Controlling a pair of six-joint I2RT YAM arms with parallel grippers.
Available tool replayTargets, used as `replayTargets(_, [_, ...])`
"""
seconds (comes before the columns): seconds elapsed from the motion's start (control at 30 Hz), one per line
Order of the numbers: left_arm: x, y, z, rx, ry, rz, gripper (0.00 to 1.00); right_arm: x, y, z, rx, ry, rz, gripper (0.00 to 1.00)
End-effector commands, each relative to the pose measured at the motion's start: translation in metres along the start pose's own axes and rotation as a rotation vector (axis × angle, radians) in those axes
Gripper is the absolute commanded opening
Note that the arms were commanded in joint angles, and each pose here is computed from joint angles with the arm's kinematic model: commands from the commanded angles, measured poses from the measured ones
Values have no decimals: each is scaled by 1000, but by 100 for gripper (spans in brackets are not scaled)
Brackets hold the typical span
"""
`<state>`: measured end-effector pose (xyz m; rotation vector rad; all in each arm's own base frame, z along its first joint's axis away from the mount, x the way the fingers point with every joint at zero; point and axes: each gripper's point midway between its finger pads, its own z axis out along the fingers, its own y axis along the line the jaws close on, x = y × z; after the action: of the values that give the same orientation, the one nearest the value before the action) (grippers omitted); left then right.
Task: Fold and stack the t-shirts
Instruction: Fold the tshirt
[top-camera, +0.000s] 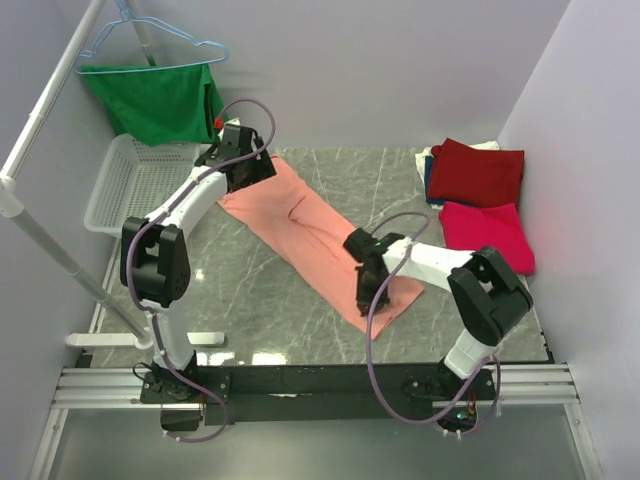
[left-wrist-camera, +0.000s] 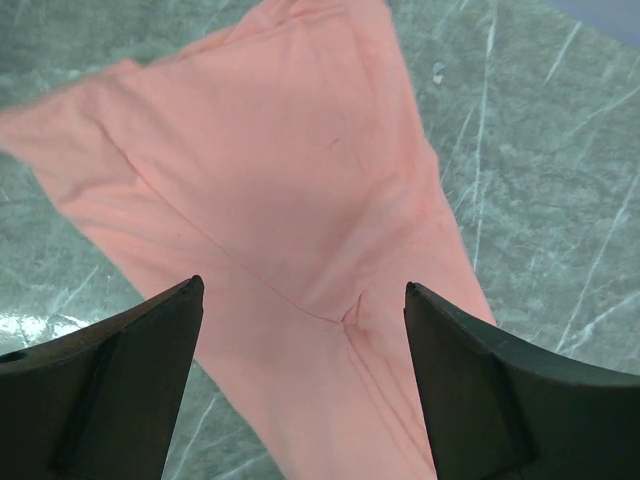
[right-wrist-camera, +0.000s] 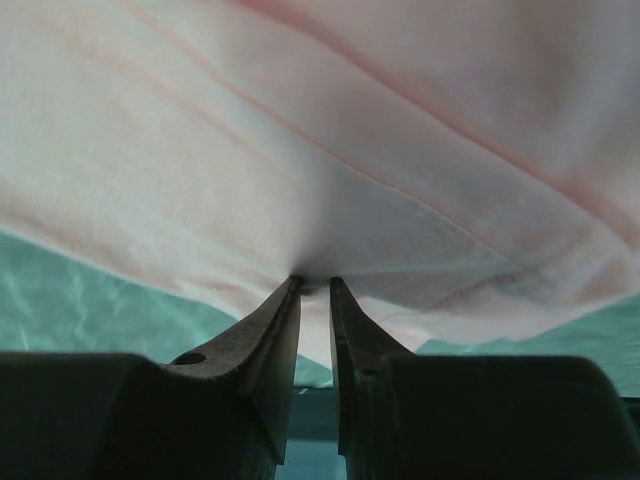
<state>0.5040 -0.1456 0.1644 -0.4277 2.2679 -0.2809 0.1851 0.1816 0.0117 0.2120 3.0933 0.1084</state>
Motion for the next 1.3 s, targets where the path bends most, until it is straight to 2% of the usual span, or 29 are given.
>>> replayTargets(0.0, [21,-4,27,-22,61,-11,86,52,48,6,-67,132,-82,25])
replayTargets(0.17, [34,-22,61,-19,83,13,86,74,91,11,-84,166,-181,25])
replayTargets(0.2, [48,-22,75,-39,107,28,86,77,97,12,-87,170,-195,25])
replayTargets(0.27, [45,-32,83,-32,101,34,87,83,117,12,-101,179,-238,25])
replayTargets(0.4, [68,-41,114,-40,132,64,87,84,143,9,-104,157,-303,25])
replayTargets(0.6, [84,-66,149,60,148,80,88,62,161,-24,-110,16,-357,25])
replayTargets(0.73, [77,-108,165,259,83,69,89,48,158,-65,-164,-112,-346,26])
replayTargets(0.8, [83,-124,169,337,87,64,92,44,148,-71,-149,-153,-332,26])
replayTargets(0.83, [72,-140,168,403,47,62,93,43,143,-81,-153,-173,-322,26])
replayTargets(0.9, [82,-156,172,487,66,66,98,41,134,-86,-140,-199,-301,26])
replayTargets(1.03, [80,-185,167,627,63,54,99,27,111,-106,-87,-301,-247,26])
replayTargets(1.1, [69,-194,152,648,42,54,99,19,104,-112,-74,-335,-215,27])
replayTargets(1.17, [72,-185,146,601,30,77,99,6,94,-118,-58,-368,-180,27])
replayTargets(1.2, [51,-184,126,579,-47,84,100,1,88,-118,-46,-376,-171,27])
replayTargets(1.27, [30,-180,103,556,-103,86,99,-17,74,-117,-12,-393,-138,27])
